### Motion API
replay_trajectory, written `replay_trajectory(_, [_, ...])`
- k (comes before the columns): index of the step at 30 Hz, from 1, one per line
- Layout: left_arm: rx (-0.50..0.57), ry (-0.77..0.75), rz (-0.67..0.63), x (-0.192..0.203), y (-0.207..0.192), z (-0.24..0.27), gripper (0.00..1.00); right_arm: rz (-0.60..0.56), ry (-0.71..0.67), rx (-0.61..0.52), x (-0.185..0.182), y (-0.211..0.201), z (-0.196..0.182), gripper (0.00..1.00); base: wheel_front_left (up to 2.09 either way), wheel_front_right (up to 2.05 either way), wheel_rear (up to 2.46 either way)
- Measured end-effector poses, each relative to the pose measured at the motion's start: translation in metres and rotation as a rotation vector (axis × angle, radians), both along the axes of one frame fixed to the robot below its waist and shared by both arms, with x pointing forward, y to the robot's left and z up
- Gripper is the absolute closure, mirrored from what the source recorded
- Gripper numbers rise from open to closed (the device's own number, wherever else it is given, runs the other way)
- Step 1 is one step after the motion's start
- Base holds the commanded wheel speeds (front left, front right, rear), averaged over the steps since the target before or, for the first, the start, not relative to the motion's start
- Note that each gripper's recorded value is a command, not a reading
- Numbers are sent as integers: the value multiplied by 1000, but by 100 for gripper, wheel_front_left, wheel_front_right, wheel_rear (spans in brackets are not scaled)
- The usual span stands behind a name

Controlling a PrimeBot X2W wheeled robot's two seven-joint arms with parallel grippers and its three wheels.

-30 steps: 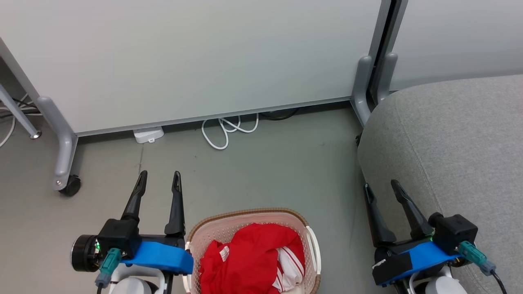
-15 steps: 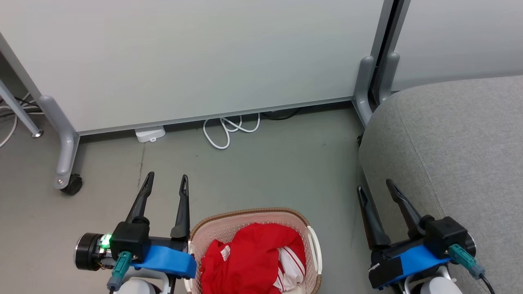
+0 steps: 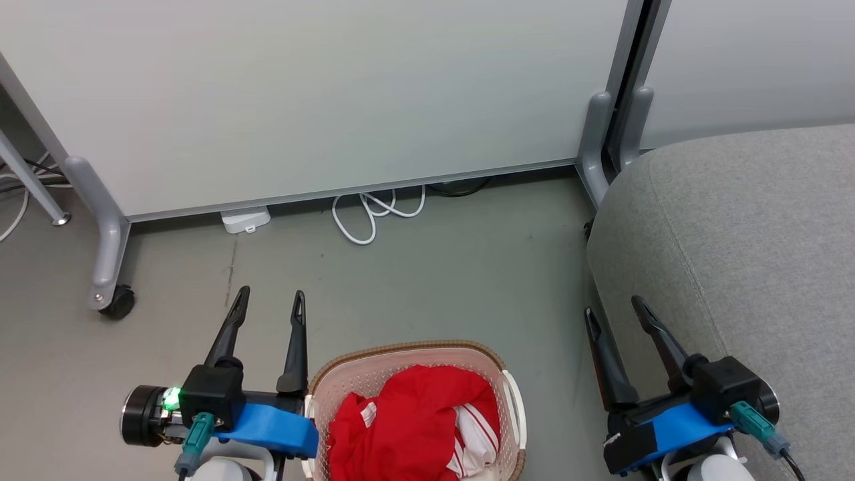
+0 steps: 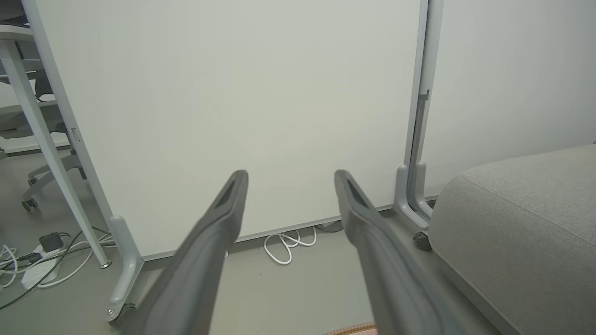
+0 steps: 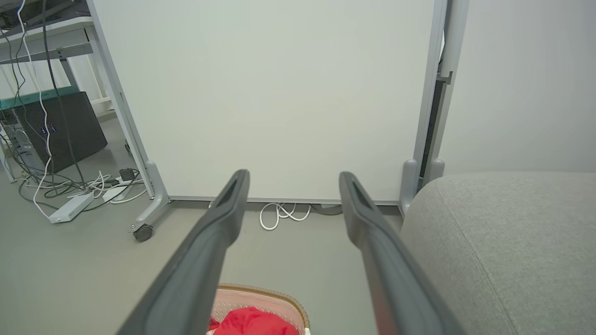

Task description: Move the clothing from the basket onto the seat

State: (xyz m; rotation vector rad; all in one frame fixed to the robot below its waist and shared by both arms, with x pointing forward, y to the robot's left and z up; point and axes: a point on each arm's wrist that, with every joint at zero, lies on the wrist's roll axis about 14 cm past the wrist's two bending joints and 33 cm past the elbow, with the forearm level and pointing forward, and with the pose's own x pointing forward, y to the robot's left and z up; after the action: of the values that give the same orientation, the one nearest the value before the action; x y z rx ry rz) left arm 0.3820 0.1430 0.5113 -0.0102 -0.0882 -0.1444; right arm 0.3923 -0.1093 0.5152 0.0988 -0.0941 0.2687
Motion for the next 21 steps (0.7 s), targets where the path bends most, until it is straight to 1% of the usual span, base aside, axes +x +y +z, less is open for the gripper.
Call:
replay_trajectory(15, [-5,14,-3,2,1,-5,0,-2,16,0,2,-1,-6,0,0,0,0])
replay_trajectory(21, [21,21,-66,15,-13,-7,0,-7,16,2,8,-2,-6,0,0,0,0])
